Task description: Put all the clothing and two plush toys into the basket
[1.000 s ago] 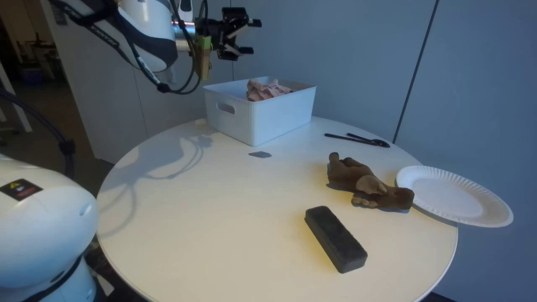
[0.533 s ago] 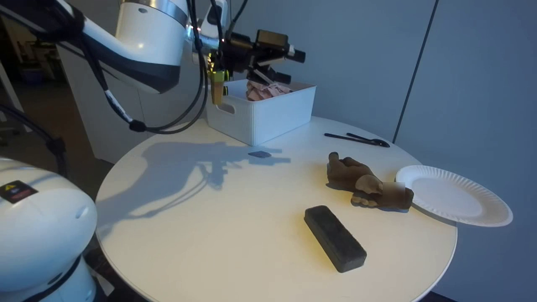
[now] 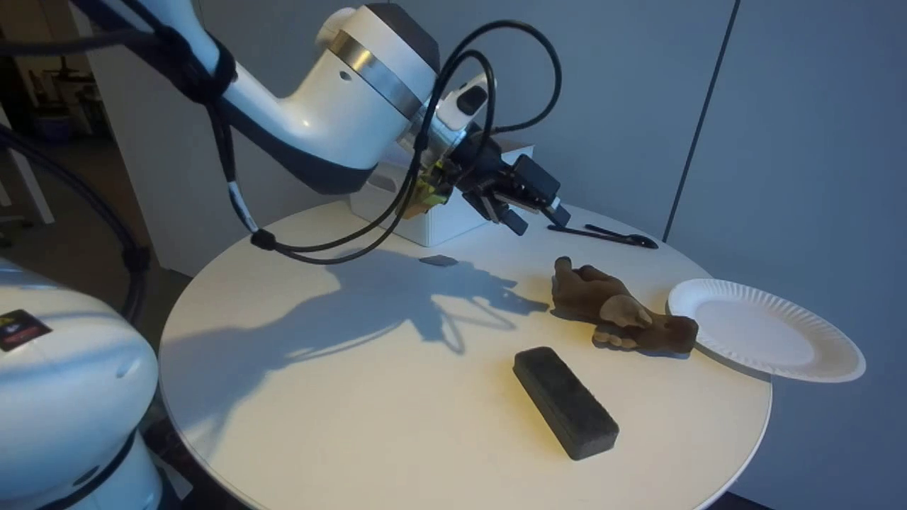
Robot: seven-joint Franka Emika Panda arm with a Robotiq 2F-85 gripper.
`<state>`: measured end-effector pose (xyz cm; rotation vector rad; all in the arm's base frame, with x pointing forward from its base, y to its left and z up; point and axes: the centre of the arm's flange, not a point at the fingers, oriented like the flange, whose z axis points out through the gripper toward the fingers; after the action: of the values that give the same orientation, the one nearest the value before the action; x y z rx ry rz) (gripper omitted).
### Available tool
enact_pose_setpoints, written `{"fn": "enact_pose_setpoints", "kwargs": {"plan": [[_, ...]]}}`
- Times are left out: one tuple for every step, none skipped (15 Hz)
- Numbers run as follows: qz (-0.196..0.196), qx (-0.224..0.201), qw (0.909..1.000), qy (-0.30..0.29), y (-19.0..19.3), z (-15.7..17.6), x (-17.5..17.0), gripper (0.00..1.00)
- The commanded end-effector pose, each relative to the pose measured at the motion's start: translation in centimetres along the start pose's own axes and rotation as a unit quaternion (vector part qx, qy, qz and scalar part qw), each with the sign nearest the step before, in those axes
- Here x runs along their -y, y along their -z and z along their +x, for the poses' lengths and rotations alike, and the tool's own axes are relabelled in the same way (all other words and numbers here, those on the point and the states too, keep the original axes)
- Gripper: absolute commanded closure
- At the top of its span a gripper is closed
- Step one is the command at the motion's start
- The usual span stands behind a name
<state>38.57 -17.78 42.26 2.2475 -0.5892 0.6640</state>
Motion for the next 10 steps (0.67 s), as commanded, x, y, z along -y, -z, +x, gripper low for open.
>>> {"fn": "enact_pose_setpoints", "kwargs": {"plan": [[0.042, 0.093, 0.9945, 0.023, -3.7, 2.6, 2.1, 0.00], [0.038, 0.129, 0.9908, 0.018, -4.3, 2.4, 2.3, 0.00], [0.038, 0.158, 0.9865, 0.019, -4.9, 2.2, 2.5, 0.00], [0.029, 0.178, 0.9836, 0.010, -5.7, 2.2, 2.7, 0.00], [0.011, 0.195, 0.9807, -0.007, -6.6, 2.3, 2.8, 0.00], [-0.016, 0.200, 0.9792, -0.027, -7.8, 2.7, 2.8, 0.00], [-0.030, 0.197, 0.9791, -0.038, -8.8, 3.1, 2.6, 0.00], [-0.044, 0.185, 0.9805, -0.049, -9.6, 3.7, 2.5, 0.00], [-0.043, 0.181, 0.9811, -0.053, -10.4, 4.1, 2.5, 0.00], [-0.034, 0.178, 0.9826, -0.042, -11.1, 4.5, 2.7, 0.00]]}}
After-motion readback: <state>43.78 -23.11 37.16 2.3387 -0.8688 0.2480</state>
